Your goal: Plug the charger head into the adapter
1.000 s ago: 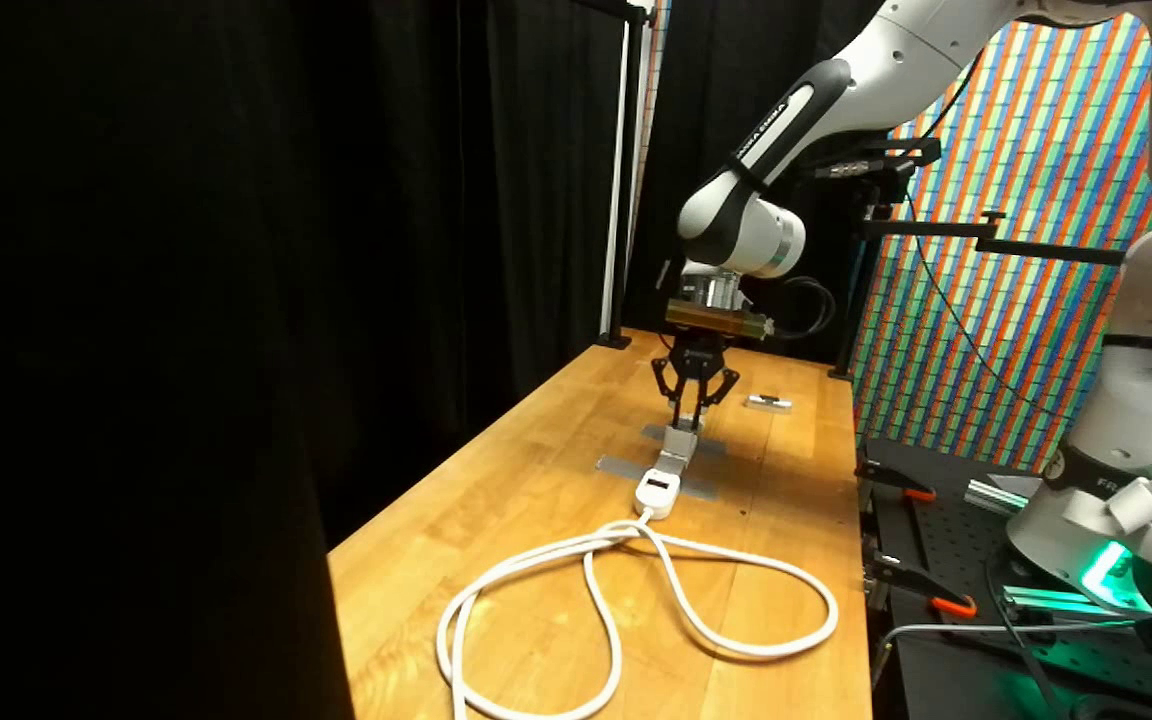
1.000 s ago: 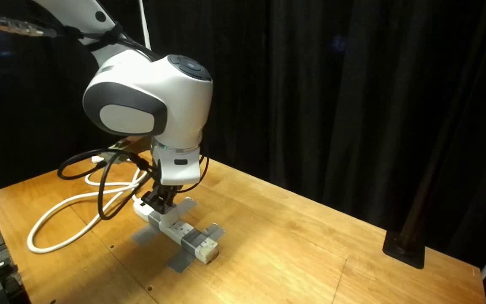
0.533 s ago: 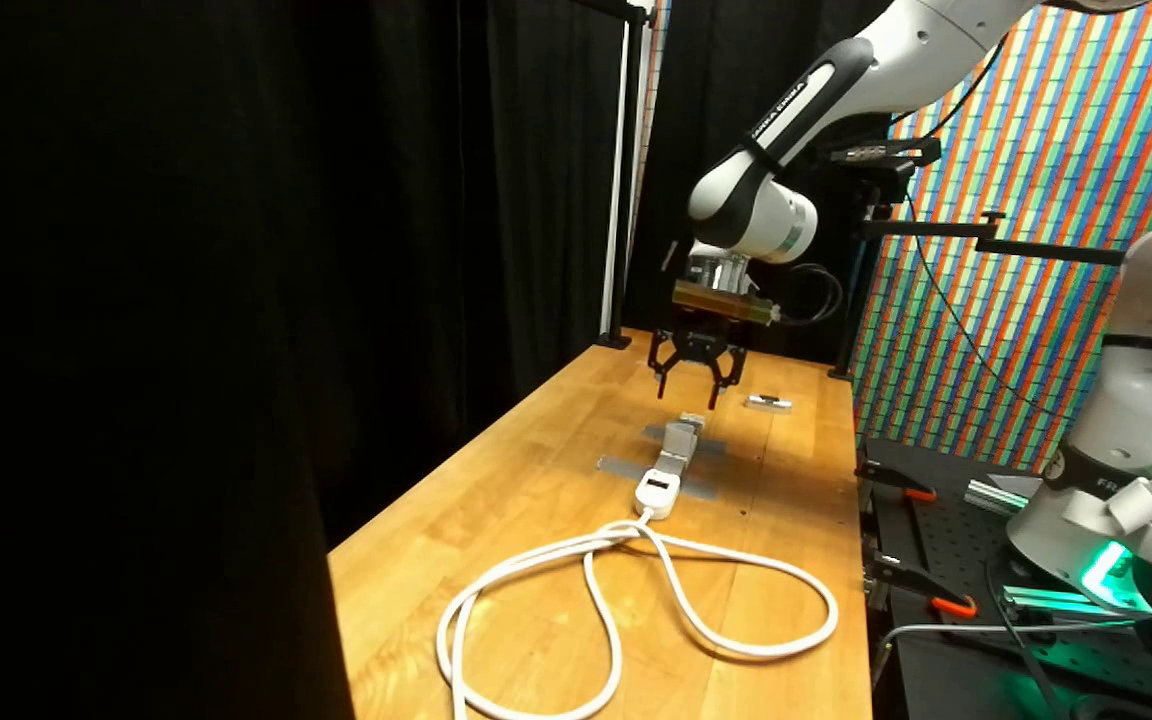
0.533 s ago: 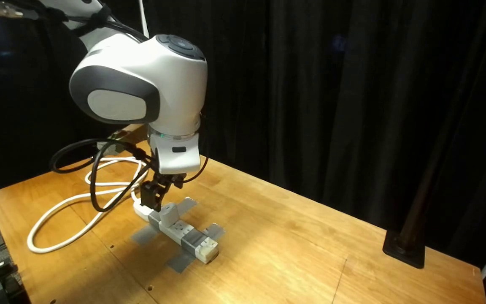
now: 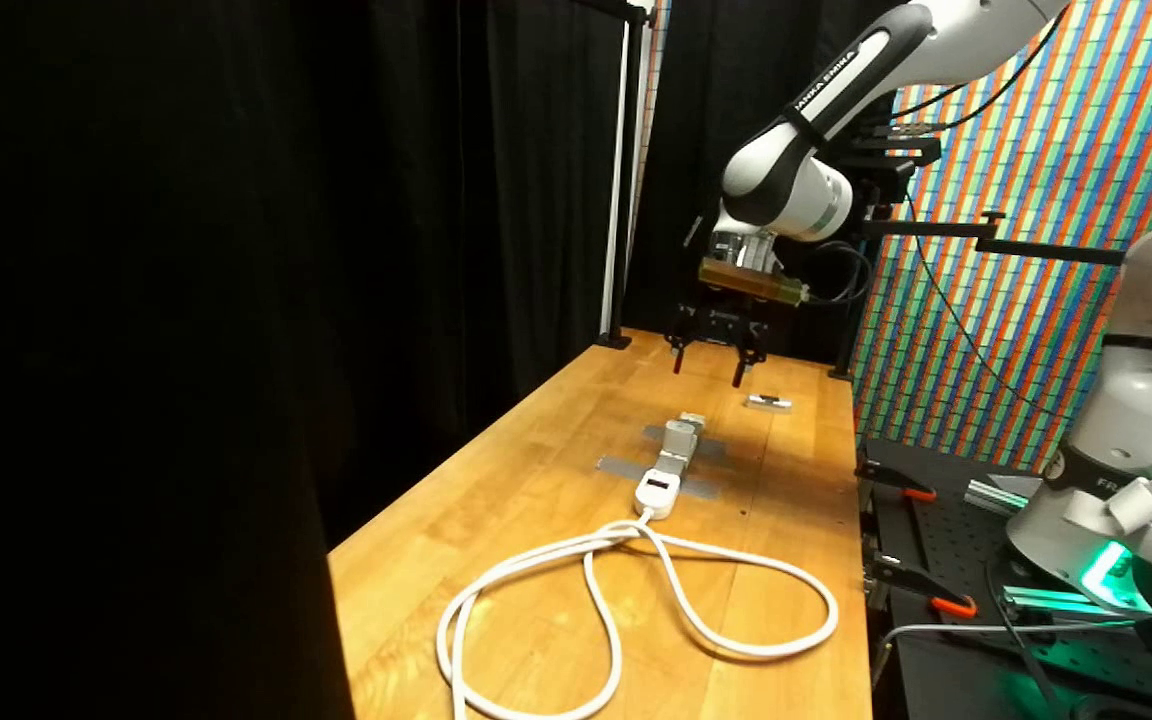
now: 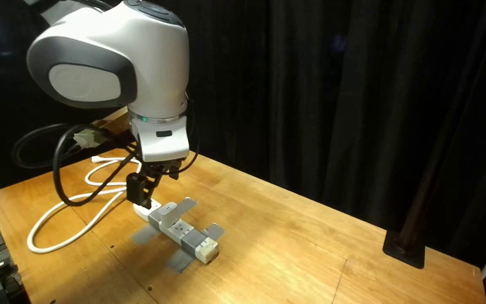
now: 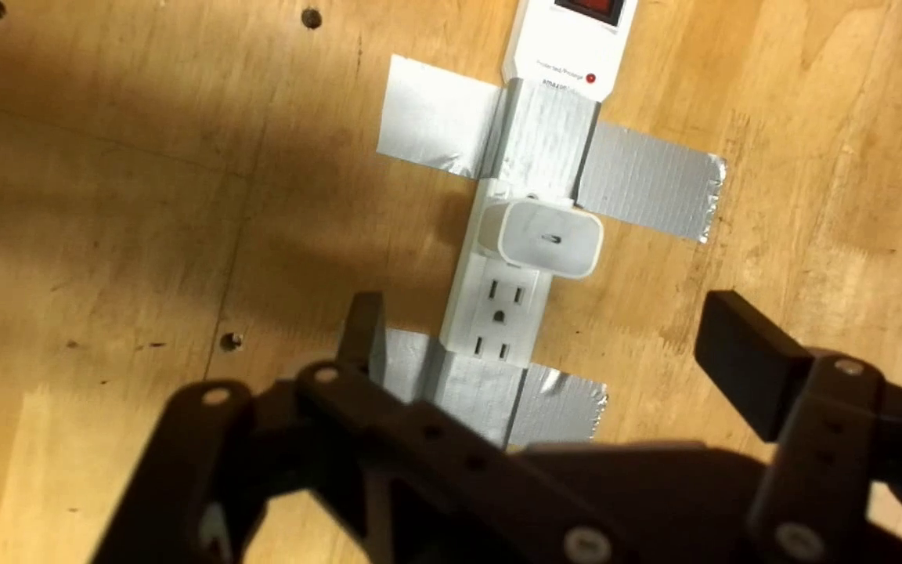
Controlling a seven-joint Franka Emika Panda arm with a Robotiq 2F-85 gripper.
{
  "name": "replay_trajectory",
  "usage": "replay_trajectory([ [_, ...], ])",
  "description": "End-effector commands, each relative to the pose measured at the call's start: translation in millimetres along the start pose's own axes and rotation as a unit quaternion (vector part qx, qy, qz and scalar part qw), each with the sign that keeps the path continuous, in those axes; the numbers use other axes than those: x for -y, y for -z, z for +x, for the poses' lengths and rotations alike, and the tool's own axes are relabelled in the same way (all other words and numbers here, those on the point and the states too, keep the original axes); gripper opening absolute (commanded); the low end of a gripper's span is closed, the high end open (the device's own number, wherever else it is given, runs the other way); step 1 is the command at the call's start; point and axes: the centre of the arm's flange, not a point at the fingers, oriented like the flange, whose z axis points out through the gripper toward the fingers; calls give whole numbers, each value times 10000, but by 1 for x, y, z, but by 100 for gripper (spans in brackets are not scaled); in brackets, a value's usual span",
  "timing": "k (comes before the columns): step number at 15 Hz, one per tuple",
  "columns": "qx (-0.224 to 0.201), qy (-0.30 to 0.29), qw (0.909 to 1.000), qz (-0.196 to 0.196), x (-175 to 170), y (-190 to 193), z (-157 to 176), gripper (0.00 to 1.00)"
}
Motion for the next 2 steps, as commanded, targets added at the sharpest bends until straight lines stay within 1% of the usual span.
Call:
replay_trajectory([
  [1,-3,-8,10000,7,-3,2,-1,100],
  [2,-3,-11,10000,9,-4,2,-1,100],
])
